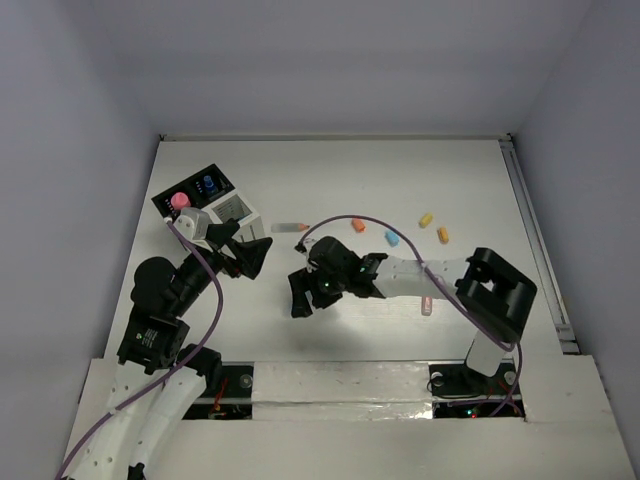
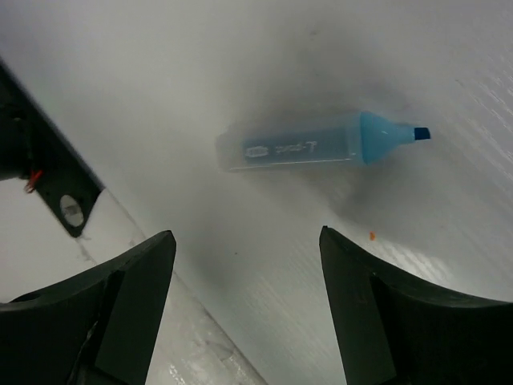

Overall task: Sort the stationery into containers
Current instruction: Pick up the pen from the center of the board, then close the pen cap on the pen.

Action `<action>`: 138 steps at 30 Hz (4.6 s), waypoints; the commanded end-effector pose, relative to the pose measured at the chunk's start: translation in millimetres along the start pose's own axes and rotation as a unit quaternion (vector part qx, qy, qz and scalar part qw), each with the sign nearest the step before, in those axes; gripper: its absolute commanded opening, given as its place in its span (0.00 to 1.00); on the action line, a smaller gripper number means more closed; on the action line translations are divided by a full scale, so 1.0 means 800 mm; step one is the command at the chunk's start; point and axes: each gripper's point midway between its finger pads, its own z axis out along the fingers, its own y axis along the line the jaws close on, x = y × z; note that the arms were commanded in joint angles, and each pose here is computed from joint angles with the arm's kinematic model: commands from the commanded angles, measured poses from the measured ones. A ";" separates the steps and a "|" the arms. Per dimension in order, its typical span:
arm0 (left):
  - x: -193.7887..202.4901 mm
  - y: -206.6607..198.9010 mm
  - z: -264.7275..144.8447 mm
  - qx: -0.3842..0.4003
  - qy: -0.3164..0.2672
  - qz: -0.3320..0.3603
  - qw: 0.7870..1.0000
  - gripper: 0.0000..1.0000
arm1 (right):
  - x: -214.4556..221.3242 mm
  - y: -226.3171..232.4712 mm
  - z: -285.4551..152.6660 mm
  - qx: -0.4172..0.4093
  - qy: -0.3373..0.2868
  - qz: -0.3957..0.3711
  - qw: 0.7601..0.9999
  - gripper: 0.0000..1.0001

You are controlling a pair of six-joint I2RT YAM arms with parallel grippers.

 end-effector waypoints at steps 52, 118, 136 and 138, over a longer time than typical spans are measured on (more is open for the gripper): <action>-0.029 -0.001 -0.008 -0.012 -0.044 -0.002 0.999 0.83 | -0.119 -0.048 -0.002 0.278 -0.153 -0.050 0.947 0.10; 0.107 -0.007 0.074 -0.011 0.038 -0.146 0.988 0.00 | -0.245 0.096 -0.193 -0.085 -0.379 -0.011 0.921 0.33; 0.140 -0.050 0.081 0.090 0.044 -0.113 0.989 0.00 | -0.108 -0.198 -0.242 0.203 -0.275 0.121 0.932 0.23; 0.139 -0.054 0.083 0.097 0.040 -0.108 0.989 0.00 | -0.090 -0.203 -0.212 0.193 -0.222 0.133 0.947 0.22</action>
